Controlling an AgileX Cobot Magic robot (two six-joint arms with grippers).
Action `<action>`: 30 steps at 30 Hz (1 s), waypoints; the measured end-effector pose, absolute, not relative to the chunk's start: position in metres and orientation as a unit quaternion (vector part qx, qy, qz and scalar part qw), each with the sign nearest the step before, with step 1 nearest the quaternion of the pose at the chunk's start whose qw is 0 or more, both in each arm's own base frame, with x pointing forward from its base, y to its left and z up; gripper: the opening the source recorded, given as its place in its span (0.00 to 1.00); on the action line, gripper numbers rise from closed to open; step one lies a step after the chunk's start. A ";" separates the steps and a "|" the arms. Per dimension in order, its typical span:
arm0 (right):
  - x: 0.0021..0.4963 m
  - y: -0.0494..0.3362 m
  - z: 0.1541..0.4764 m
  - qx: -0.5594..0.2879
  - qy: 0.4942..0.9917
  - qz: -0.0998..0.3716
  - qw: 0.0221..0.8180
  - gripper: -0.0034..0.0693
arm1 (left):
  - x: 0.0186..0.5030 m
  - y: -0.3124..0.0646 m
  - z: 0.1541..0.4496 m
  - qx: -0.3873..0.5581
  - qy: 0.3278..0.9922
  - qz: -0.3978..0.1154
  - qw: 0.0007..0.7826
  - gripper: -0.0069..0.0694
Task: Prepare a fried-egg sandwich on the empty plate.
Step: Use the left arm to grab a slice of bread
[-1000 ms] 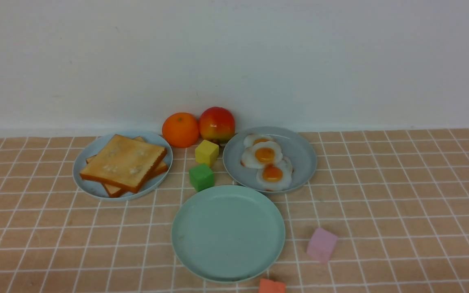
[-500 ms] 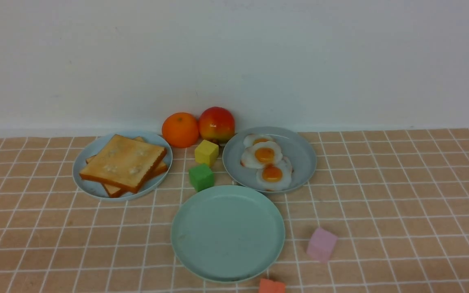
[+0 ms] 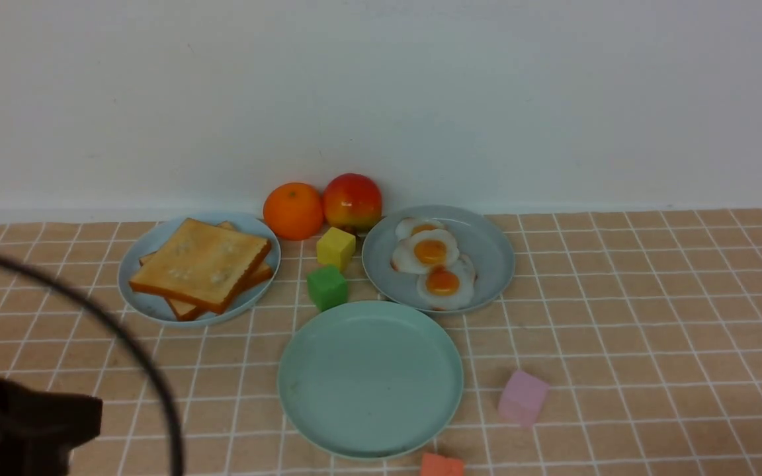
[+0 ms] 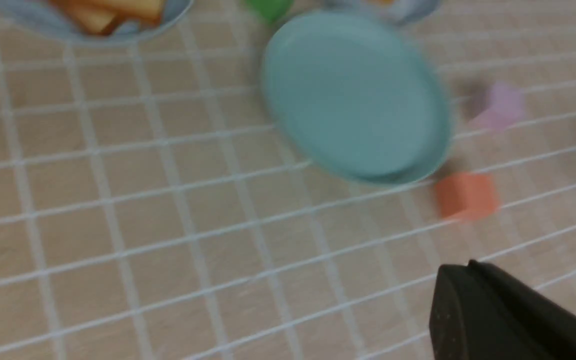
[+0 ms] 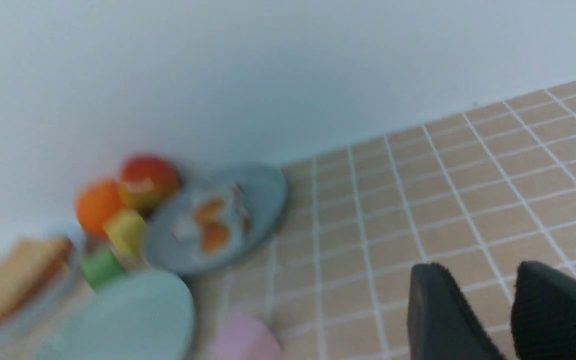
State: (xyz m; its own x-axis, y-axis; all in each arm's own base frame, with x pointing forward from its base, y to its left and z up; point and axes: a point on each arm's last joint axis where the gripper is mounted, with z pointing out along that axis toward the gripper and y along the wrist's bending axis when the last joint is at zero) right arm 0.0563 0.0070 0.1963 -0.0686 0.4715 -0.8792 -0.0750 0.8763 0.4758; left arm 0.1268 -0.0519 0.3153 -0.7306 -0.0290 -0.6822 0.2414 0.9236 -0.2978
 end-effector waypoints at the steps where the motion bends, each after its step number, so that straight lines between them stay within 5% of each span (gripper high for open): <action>1: 0.056 0.006 0.198 0.163 0.690 0.226 0.669 0.38 | 0.138 -0.053 0.312 0.061 0.920 -0.173 0.347 0.07; 5: 0.056 0.006 0.201 0.205 0.669 0.270 0.661 0.38 | 0.170 -0.058 0.294 0.073 0.937 -0.143 0.309 0.07; 9: 0.052 0.016 0.221 0.175 0.716 0.285 0.612 0.38 | 0.195 -0.065 0.276 0.090 0.947 -0.126 0.282 0.07; 14: 0.056 0.031 0.296 -0.002 0.848 0.204 0.490 0.38 | 0.250 -0.088 0.268 0.118 0.945 -0.097 0.290 0.07; 22: 0.085 0.041 0.355 -0.101 0.900 0.187 0.382 0.38 | 0.350 -0.107 0.253 0.130 0.946 -0.024 0.297 0.08; 25: 0.088 0.042 0.356 -0.107 0.900 0.191 0.377 0.38 | 0.374 -0.108 0.245 0.138 0.944 -0.004 0.299 0.15; 30: 0.085 0.043 0.354 -0.114 0.907 0.192 0.358 0.38 | 0.416 -0.105 0.221 0.139 0.946 0.020 0.293 0.44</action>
